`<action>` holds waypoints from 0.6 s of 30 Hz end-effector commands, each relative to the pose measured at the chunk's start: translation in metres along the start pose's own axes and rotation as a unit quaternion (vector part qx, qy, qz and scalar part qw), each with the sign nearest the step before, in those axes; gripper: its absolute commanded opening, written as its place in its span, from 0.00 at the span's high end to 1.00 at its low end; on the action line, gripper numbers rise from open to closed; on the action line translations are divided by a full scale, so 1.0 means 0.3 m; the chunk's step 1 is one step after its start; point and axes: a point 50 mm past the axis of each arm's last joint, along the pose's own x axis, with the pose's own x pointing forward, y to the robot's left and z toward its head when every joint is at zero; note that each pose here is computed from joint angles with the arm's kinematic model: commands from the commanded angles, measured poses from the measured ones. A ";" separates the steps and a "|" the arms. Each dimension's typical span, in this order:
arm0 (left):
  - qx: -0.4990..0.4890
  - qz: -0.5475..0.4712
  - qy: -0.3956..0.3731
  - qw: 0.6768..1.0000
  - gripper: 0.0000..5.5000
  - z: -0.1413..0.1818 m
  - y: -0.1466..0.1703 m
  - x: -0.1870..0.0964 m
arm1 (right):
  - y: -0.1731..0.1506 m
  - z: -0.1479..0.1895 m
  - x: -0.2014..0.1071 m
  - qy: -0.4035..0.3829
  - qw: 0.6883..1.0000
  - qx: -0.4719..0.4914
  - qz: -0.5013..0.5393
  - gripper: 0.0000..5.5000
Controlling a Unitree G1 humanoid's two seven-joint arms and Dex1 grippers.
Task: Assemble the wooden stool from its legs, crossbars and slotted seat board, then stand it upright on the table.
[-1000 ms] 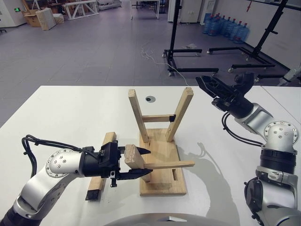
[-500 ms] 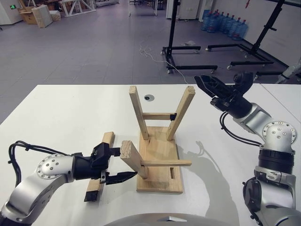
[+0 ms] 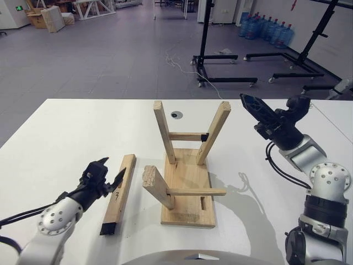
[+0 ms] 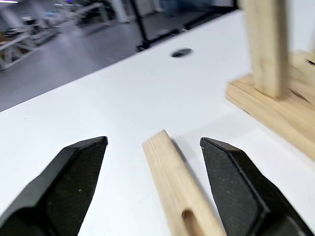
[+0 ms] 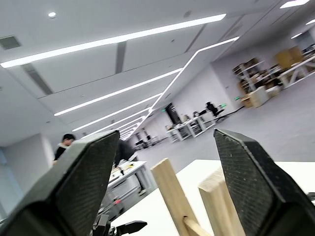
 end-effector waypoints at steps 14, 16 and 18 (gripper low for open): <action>-0.121 0.046 0.099 0.987 0.20 -0.078 -0.083 -0.048 | 0.034 -0.098 -0.030 -0.014 0.999 0.015 -0.030 0.36; -0.140 0.054 0.105 0.983 0.20 -0.073 -0.075 -0.055 | 0.041 -0.104 -0.036 -0.017 0.999 0.016 -0.035 0.36; -0.148 0.053 0.121 0.980 0.20 -0.074 -0.080 -0.064 | 0.047 -0.107 -0.042 -0.021 0.999 0.016 -0.040 0.36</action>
